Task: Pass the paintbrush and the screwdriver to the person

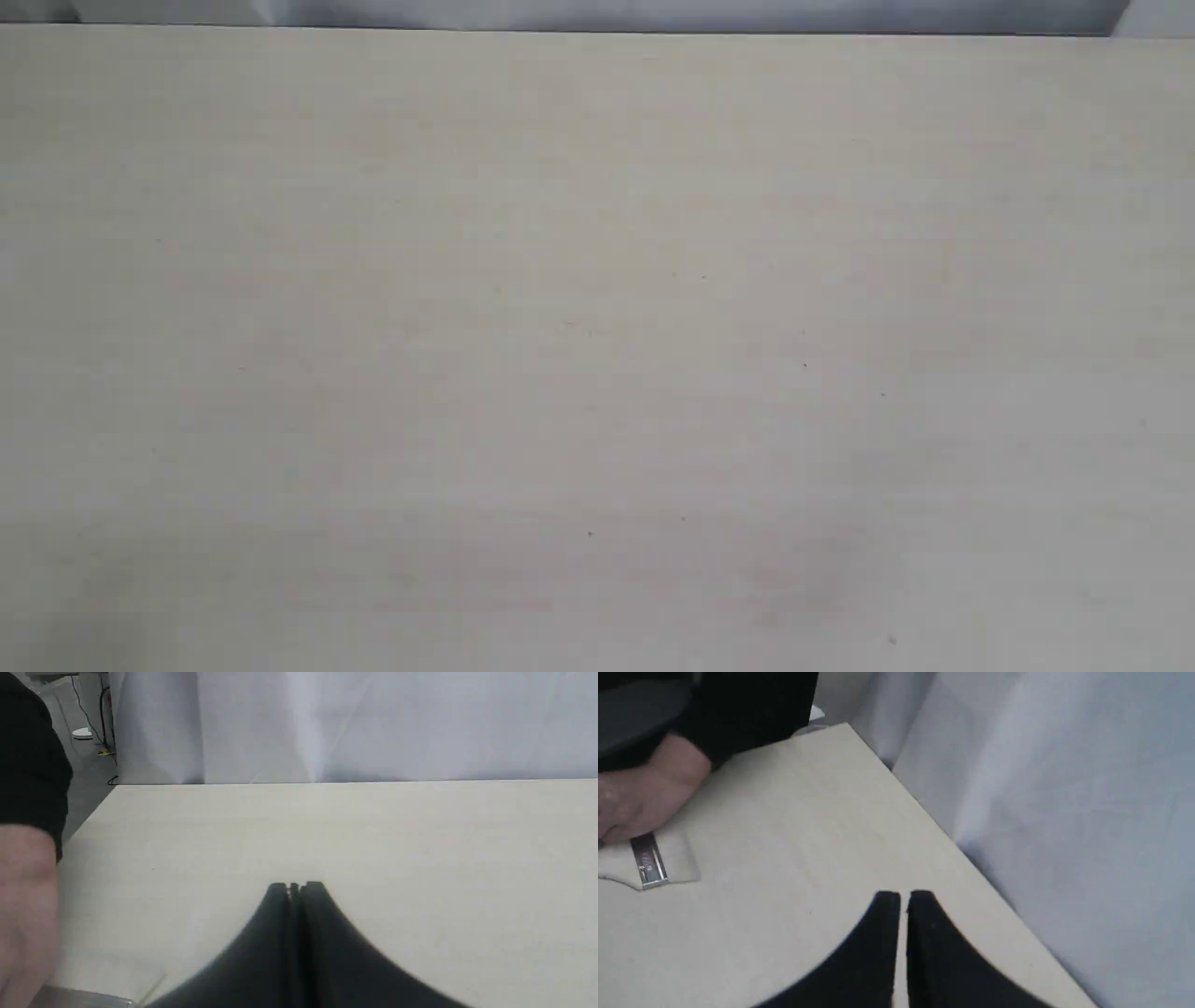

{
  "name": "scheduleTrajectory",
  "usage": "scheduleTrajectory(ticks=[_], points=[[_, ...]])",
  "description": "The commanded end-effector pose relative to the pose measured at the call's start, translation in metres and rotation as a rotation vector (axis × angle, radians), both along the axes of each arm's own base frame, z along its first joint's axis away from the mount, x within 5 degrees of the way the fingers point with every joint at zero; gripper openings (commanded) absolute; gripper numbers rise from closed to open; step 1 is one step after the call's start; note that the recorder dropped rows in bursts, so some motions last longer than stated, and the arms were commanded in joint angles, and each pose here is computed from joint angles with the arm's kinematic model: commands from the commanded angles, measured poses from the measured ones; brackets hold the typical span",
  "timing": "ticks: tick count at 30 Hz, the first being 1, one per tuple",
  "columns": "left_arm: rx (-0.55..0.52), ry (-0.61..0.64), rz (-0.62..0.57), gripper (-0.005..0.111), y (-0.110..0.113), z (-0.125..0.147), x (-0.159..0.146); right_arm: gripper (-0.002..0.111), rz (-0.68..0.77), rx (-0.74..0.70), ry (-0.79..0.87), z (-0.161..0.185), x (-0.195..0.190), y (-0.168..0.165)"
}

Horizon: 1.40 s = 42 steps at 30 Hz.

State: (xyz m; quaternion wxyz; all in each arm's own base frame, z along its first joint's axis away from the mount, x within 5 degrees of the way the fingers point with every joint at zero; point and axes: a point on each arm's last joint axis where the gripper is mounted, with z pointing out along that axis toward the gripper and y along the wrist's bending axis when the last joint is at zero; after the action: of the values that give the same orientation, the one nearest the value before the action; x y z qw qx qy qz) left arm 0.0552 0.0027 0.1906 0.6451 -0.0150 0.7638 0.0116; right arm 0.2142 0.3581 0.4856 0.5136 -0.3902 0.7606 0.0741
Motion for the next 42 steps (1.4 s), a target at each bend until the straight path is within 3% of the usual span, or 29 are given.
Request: scheduleTrajectory(ticks=[1, 11, 16, 24, 29, 31, 34, 42], points=[[-0.006, -0.006, -0.009, 0.000, -0.001, 0.000, 0.000, 0.004, 0.026, 0.025, -0.094, 0.036, -0.028, -0.024], [-0.006, -0.006, -0.009, 0.000, -0.001, 0.000, 0.000, 0.004, -0.007, 0.301, -0.237, 0.127, -0.094, -0.130], [-0.006, -0.006, -0.009, 0.000, -0.001, 0.000, 0.000, 0.004, -0.042, 0.298, -0.277, 0.136, -0.107, -0.174], [-0.006, -0.006, -0.009, 0.000, -0.001, 0.000, 0.000, 0.004, -0.266, -0.002, -0.408, 0.072, -0.097, -0.211], [-0.004, -0.009, -0.009, 0.000, -0.001, 0.000, 0.000, 0.004, -0.395, 0.032, -0.291, 0.010, -0.093, -0.237], [-0.004, -0.007, -0.009, 0.000, -0.001, 0.000, 0.000, 0.004, -0.371, -0.006, -0.189, -0.021, -0.097, -0.243], [-0.004, -0.007, -0.009, 0.000, -0.001, 0.000, 0.000, 0.004, -0.214, 0.000, -0.074, -0.062, -0.108, -0.242], [-0.004, -0.007, -0.009, 0.000, -0.001, 0.000, 0.000, 0.004, 0.147, 0.223, 0.113, -0.121, -0.139, -0.229]])
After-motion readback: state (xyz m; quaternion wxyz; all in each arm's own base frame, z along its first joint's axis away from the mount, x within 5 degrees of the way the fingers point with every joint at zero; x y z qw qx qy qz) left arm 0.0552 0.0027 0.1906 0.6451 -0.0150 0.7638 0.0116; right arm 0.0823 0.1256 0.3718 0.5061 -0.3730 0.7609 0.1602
